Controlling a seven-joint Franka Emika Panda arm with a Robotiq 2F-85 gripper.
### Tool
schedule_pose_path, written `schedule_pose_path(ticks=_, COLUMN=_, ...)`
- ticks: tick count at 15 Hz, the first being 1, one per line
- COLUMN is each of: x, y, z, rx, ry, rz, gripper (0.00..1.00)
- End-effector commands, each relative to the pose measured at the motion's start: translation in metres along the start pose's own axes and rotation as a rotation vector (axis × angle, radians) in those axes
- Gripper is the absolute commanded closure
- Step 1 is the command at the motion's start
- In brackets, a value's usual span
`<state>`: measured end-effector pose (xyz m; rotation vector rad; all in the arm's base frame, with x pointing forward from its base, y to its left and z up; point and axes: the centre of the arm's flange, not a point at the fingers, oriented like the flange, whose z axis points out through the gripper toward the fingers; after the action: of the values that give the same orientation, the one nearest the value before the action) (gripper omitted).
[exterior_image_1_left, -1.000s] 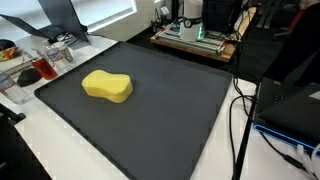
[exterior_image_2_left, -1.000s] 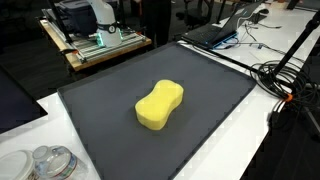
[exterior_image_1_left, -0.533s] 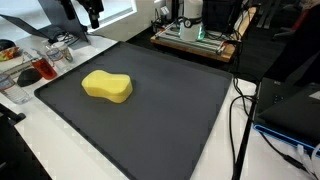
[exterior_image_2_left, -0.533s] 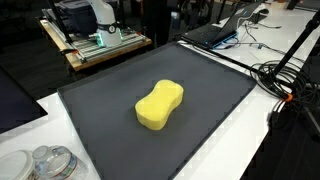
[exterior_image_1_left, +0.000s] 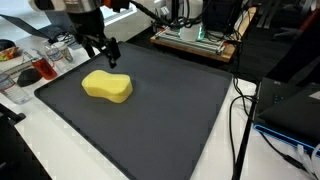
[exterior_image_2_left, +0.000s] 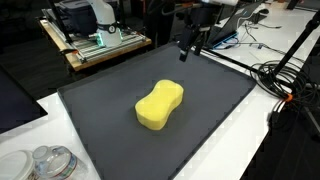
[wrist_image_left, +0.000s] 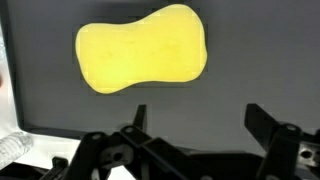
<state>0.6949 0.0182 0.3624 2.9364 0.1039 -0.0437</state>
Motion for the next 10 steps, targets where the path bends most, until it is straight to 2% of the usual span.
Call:
schedule_pose_path(ticks=1, x=0.026, y=-0.044, z=0.013, rx=-0.081, ry=-0.013, rz=0.029, gripper=0.00)
schedule_pose_path(ticks=5, x=0.028, y=-0.097, z=0.025, rx=-0.156, ry=-0.035, rz=0.032, gripper=0.00)
schedule_pose_path(ticks=10, x=-0.001, y=-0.133, z=0.041, rx=-0.313, ry=-0.105, rz=0.001, gripper=0.00)
